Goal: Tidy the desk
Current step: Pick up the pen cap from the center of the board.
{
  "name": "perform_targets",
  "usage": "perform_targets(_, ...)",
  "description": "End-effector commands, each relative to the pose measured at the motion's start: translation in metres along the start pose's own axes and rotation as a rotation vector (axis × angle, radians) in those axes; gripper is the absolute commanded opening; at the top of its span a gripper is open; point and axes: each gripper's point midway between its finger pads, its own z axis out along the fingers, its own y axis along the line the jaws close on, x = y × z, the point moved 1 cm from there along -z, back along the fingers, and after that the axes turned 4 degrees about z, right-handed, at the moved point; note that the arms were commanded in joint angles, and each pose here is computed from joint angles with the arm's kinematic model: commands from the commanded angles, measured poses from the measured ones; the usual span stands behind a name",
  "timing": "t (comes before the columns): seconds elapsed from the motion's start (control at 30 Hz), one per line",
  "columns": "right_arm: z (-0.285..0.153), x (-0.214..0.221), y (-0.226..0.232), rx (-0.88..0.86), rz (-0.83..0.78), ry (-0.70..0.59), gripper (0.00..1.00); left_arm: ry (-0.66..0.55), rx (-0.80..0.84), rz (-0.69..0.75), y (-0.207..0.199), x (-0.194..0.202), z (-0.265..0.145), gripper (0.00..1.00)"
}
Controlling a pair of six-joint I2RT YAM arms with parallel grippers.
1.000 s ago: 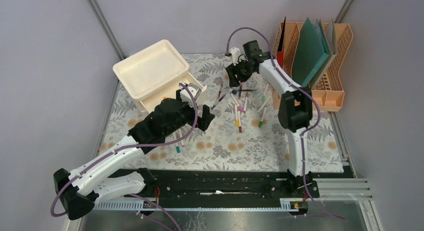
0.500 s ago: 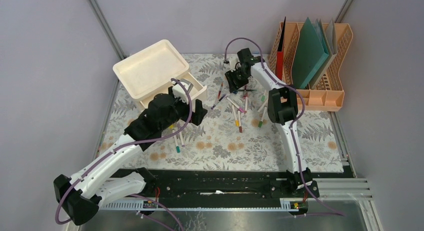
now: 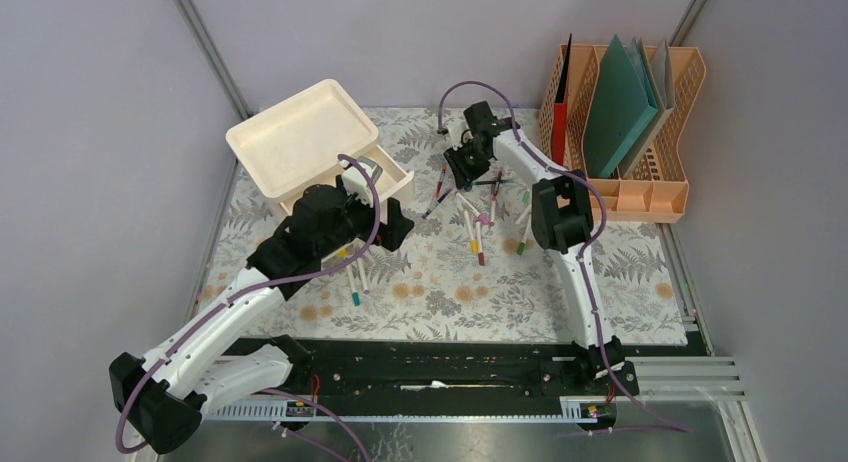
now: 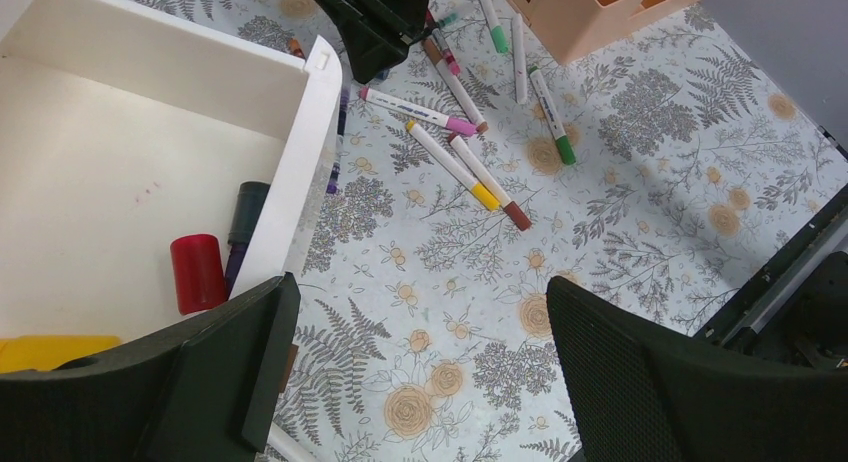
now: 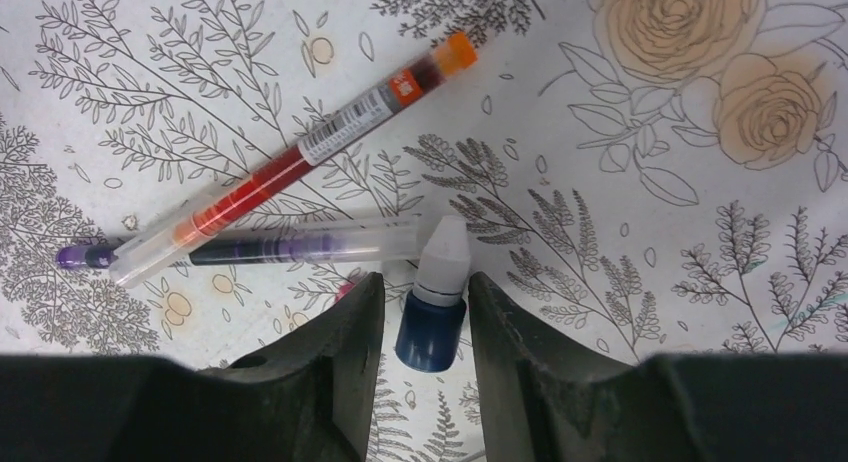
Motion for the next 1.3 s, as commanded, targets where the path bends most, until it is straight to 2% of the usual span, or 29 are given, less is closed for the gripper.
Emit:
perform_targets(0.0, -0.003, 0.007, 0.011, 0.061, -0.066, 0.047, 0.42, -0.065, 0.038, -0.009, -0.006, -0.014, -0.002, 0.99)
perform_targets(0.23, -0.001, 0.013, 0.03, 0.067, -0.113, 0.075, 0.32, -0.065, 0.045, -0.012, -0.007, -0.014, -0.003, 0.99)
perform_targets(0.43, -0.016, 0.012, 0.035, 0.082, -0.101, 0.065, 0.08, -0.073, 0.058, -0.021, -0.01, -0.015, -0.004, 0.99)
perform_targets(0.57, -0.051, 0.002, 0.053, 0.044, -0.086, -0.002, 0.01, -0.092, 0.086, -0.028, -0.014, -0.018, -0.006, 0.99)
perform_targets(0.77, -0.106, 0.005, 0.098, -0.107, -0.103, -0.111, 0.0, -0.142, 0.099, -0.019, -0.017, -0.028, -0.015, 0.99)
perform_targets(0.9, -0.148, 0.003, 0.137, -0.268, -0.161, -0.2, 0.0, -0.216, 0.073, 0.008, -0.013, -0.041, -0.03, 0.99)
perform_targets(1.13, -0.238, -0.032, 0.203, -0.567, -0.223, -0.385, 0.0, -0.427, 0.02, 0.005, -0.008, -0.07, -0.076, 0.99)
perform_targets(1.27, -0.276, -0.062, 0.232, -0.698, -0.205, -0.468, 0.0, -0.437, 0.024, -0.036, -0.01, -0.073, -0.089, 0.99)
